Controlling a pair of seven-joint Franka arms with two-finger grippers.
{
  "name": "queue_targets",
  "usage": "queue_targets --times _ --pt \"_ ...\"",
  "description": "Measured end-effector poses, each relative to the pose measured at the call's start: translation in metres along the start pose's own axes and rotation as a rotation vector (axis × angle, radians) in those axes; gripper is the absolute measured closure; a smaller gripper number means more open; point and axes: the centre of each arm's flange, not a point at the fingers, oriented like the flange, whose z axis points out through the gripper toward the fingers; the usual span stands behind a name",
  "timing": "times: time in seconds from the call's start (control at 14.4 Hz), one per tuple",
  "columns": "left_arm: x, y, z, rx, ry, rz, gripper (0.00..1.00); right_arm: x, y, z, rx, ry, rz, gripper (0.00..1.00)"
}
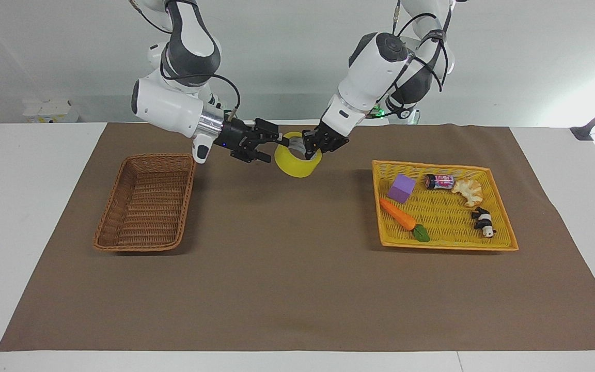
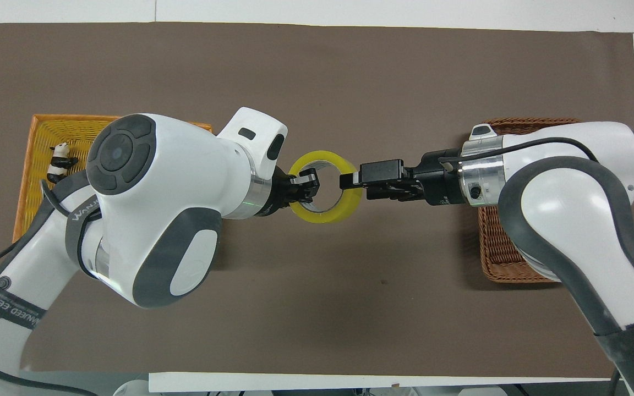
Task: Move tape to another basket
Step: 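Close the right gripper on the tape rim beside the left gripper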
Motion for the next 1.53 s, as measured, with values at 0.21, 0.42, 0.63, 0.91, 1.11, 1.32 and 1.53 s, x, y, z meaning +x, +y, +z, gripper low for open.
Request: queue_targets --times 0.21,0.42,0.63,0.91,1.11,1.32,1.53 --pt "0.000 0.000 0.000 0.002 -0.001 0.000 0.78 0.000 -0.001 0.001 0.002 -0.001 0.011 0.06" --pt "0.000 0.000 0.000 0.004 -0.004 0.000 0.78 -0.001 -0.002 0.002 0.010 -0.001 0.015 0.06" --pt "-0.001 0.000 0.001 0.005 -0.004 0.000 0.78 -0.003 -0.005 0.007 0.009 -0.012 0.010 0.08" --pt "-0.001 -0.001 0.001 0.011 -0.007 0.002 0.78 -0.007 -0.008 0.013 0.006 -0.022 0.009 0.16" --pt "-0.001 -0.001 0.002 0.015 -0.010 0.003 0.78 -0.006 -0.008 0.013 0.006 -0.022 0.010 0.29" --pt "-0.001 -0.002 0.001 0.016 -0.011 0.002 0.78 -0.006 -0.006 0.012 0.008 -0.023 0.012 0.44" --pt "-0.001 -0.002 0.001 0.017 -0.012 0.002 0.78 -0.006 -0.006 0.012 0.008 -0.026 0.012 0.44"
